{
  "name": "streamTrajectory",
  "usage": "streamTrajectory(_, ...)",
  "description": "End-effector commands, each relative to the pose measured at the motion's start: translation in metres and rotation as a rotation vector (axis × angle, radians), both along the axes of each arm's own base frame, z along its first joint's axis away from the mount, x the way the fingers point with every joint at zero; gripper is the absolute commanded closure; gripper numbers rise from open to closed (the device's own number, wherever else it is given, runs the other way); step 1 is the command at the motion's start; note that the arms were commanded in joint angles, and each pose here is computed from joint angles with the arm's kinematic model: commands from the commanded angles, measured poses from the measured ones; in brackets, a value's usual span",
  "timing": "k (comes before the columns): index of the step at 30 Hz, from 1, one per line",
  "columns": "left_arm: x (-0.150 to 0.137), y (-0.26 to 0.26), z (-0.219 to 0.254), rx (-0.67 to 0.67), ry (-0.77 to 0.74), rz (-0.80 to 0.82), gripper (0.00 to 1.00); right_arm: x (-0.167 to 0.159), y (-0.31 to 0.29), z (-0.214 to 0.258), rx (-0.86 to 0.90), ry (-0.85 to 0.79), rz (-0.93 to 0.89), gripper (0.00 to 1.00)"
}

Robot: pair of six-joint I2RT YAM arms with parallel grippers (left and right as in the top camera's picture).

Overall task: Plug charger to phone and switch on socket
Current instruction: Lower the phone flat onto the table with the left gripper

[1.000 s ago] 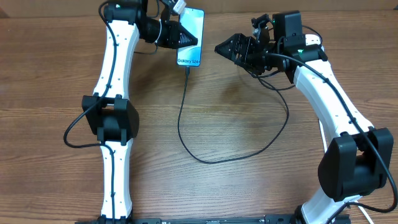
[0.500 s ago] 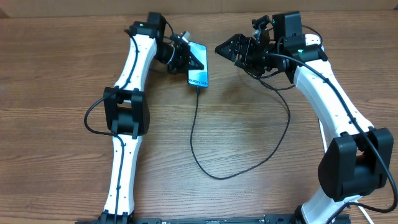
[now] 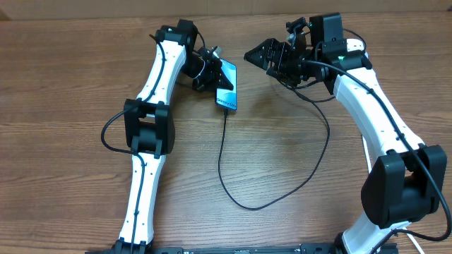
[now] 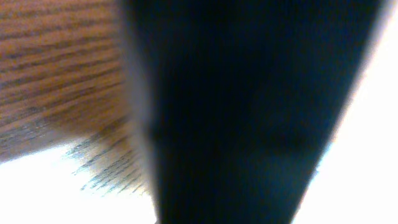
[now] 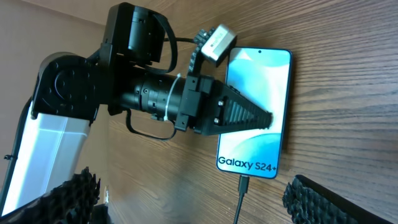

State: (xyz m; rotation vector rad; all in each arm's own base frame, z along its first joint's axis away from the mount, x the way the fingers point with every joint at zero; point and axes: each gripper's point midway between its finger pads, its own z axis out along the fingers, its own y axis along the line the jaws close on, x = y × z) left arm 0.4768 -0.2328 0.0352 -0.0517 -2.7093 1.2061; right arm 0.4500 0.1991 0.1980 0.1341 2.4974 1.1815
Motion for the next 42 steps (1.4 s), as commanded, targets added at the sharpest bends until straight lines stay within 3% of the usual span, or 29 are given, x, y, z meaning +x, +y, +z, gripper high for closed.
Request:
streamTrajectory(1, -0.008, -0.015, 0.001, -0.016, -0.023, -0.055, 0.96, 0.003, 0.000, 0.012, 0.002, -0.031, -0.003, 0.04)
streamTrajectory(25, -0.006, -0.003, -0.018, 0.140, -0.027, -0.043, 0.93, 0.005, 0.000, 0.013, 0.004, -0.036, -0.006, 0.04)
streamTrajectory(29, -0.005, -0.001, -0.020, 0.156, -0.030, -0.040, 0.85, 0.005, 0.000, 0.013, 0.004, -0.035, -0.006, 0.04)
streamTrajectory(36, -0.005, 0.000, -0.021, 0.164, -0.033, -0.040, 0.82, 0.005, 0.000, 0.013, 0.004, -0.035, -0.006, 0.04)
streamTrajectory(42, -0.003, 0.013, -0.030, 0.255, -0.049, -0.043, 0.75, 0.003, 0.000, 0.012, 0.002, -0.028, -0.006, 0.03)
